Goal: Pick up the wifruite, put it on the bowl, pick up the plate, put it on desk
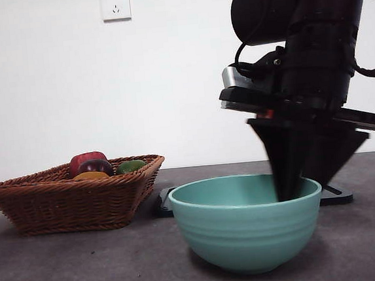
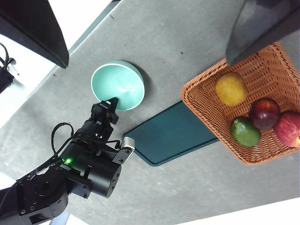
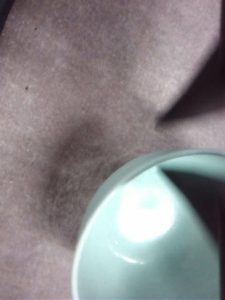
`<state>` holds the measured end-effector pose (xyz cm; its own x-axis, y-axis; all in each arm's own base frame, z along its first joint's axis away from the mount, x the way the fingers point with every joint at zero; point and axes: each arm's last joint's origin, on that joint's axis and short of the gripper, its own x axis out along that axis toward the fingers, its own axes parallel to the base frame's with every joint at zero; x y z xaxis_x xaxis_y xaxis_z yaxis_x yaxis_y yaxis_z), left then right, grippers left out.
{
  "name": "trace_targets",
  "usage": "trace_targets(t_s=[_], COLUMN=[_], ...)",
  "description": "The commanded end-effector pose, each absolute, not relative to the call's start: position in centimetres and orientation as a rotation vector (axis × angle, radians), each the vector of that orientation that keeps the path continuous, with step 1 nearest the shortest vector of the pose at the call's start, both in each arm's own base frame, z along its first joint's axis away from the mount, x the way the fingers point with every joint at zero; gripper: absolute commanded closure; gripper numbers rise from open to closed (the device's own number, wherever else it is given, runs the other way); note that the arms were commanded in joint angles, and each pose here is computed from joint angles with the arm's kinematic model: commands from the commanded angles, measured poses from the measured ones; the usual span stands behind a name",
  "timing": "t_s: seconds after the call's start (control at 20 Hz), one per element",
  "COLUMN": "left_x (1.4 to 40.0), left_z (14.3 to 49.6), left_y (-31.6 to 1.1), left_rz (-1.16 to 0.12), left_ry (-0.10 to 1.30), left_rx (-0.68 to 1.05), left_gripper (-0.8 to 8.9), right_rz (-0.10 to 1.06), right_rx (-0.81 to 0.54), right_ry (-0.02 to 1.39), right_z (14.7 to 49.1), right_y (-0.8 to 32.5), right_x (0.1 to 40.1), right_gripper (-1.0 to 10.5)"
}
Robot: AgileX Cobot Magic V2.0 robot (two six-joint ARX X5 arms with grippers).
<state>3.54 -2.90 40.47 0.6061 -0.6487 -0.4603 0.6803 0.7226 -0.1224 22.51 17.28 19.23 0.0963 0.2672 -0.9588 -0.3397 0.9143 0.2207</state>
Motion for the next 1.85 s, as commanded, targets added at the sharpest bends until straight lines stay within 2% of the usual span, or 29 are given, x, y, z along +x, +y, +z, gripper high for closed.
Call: trace_targets(t_s=[0.05, 0.3, 0.55, 0.75, 0.9, 1.2, 1.4, 1.65, 1.85], left_x=[3.4, 3.4, 3.4, 3.4, 3.4, 3.4, 3.4, 3.4, 3.4], left_z=[40.8, 40.7, 40.7, 40.7, 40.7, 40.7, 40.7, 40.7, 40.7], left_y=[-2.9, -2.9, -2.9, -2.9, -2.9, -2.9, -2.9, -2.9, -2.9], left_rz=[-0.781, -0.781, -0.78, -0.781, -0.781, -0.781, -0.781, -0.781, -0.781], left_ry=[0.496, 0.503, 0.504, 0.504, 0.503, 0.5, 0.498, 0.498, 0.499], left_rx=[0.064, 0.062, 0.062, 0.062, 0.062, 0.062, 0.063, 0.062, 0.062], left_gripper=[2.38, 2.38, 2.38, 2.38, 2.38, 2.38, 2.38, 2.38, 2.38], right_rz=[0.44, 0.392, 0.428, 0.481, 0.513, 0.547, 0.564, 0.583, 0.581], right_rx=[-0.063, -0.108, -0.098, -0.033, 0.017, 0.068, 0.095, 0.119, 0.115], right_ry=[1.412, 1.342, 1.21, 1.036, 0.914, 0.777, 0.705, 0.65, 0.661], right_z=[19.0, 22.4, 29.4, 34.9, 37.5, 39.4, 39.8, 40.0, 39.9], right_y=[17.6, 16.8, 15.0, 12.2, 9.7, 5.6, 3.8, 2.8, 2.7], right_x=[22.6, 22.1, 19.8, 16.0, 12.7, 7.2, 4.9, 3.4, 3.3], right_gripper=[5.1, 3.4, 3.4, 3.4, 3.4, 3.4, 3.4, 3.4, 3.4])
